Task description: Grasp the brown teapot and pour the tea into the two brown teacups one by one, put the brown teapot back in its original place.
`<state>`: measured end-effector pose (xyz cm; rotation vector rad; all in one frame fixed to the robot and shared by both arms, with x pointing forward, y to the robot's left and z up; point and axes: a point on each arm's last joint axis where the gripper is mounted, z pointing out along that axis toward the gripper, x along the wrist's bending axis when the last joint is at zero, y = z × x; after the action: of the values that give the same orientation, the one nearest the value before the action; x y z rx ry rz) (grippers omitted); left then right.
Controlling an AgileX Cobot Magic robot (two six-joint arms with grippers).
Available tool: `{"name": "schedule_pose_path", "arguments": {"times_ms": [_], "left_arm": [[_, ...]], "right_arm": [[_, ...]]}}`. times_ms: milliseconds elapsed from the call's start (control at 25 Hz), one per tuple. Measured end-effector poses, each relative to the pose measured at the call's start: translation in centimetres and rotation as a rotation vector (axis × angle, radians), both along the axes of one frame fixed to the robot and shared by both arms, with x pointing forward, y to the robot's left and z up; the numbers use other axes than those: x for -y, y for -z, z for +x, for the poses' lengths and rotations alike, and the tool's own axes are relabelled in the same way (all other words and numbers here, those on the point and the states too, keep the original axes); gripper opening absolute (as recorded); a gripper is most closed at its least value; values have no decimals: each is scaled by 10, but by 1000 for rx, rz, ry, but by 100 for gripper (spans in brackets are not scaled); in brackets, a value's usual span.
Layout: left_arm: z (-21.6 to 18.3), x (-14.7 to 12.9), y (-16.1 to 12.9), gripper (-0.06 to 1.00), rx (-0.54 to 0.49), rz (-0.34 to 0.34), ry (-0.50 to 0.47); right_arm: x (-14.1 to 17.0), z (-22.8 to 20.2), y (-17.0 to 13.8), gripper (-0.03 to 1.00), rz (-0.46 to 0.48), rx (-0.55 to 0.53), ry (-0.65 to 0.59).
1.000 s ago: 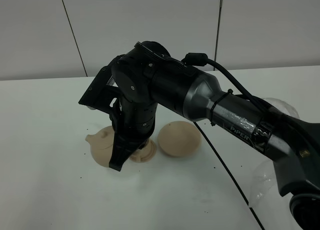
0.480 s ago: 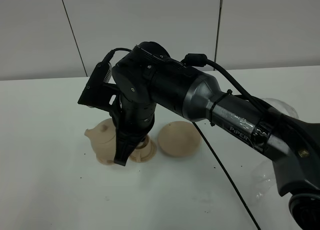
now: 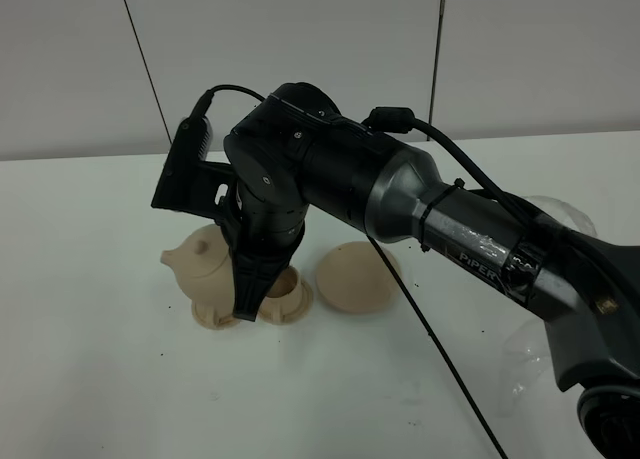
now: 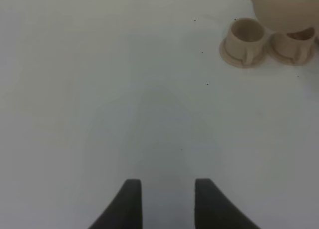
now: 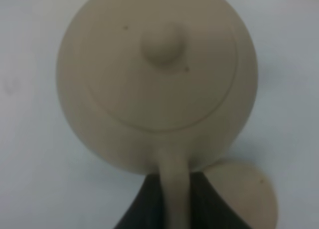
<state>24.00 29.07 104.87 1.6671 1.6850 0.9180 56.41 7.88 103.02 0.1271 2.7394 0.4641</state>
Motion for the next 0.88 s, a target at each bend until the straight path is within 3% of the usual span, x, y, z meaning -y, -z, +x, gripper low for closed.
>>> {"name": "schedule_pose_path", "arguments": {"times_ms": [360, 880], "left_arm": [[0, 0, 0, 33, 0, 0, 0], [0, 0, 0, 33, 0, 0, 0]], "right_arm": [[-8, 4, -4, 9, 71, 69, -53], [-2, 16, 6, 9, 100, 16, -77]]}}
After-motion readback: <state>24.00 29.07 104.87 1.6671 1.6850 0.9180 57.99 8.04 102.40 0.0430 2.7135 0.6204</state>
